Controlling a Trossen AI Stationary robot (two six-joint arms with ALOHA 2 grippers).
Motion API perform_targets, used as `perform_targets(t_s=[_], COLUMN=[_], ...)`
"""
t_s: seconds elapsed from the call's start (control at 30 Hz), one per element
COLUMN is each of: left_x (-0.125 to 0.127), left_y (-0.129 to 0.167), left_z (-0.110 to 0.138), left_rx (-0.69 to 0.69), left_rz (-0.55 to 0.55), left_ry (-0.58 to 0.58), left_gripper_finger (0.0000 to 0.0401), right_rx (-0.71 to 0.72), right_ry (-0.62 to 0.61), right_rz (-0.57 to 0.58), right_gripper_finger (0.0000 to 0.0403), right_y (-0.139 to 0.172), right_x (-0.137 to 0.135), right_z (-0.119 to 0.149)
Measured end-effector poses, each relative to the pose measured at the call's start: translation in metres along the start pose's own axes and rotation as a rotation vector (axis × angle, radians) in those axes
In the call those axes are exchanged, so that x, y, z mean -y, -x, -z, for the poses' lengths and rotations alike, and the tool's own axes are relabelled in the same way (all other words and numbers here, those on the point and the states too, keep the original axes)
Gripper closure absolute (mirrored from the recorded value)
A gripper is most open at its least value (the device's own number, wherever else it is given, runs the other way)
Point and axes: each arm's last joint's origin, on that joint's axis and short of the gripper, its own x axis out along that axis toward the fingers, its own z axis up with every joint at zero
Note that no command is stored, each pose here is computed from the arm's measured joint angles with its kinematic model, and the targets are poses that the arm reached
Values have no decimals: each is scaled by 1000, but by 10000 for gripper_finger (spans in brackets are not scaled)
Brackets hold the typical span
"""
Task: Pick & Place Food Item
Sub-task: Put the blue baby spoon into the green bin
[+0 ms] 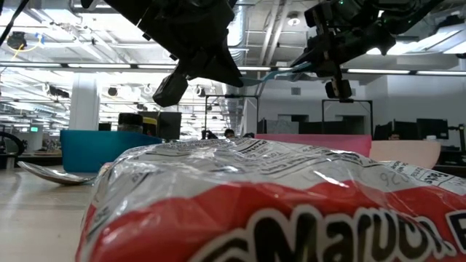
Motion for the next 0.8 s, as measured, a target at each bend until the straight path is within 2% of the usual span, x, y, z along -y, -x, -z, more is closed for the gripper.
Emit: perform_targets(t_s=[0.1, 0.27, 0.37, 0.67, 0.8], left_x=[0, 0, 0, 0, 0], left_y=[0, 0, 0, 0, 0], left_z=[0, 0, 0, 0, 0], left_rx=[0, 1, 1, 2, 2], left_rz=[0, 0, 0, 1, 1], left_ry=[0, 1, 1, 0, 0], left_gripper_finger=[398, 398, 398, 398, 398], right_rx=[-1, -1, -4, -42, -45], right_ry=[18, 18, 18, 20, 19], right_rz=[-1, -1, -3, -28, -26], right_gripper_finger=[363, 392, 392, 297, 267], right_y=[0, 0, 0, 0, 0], right_x=[0, 0, 0, -1, -1], right_z=[0, 0, 0, 1, 2])
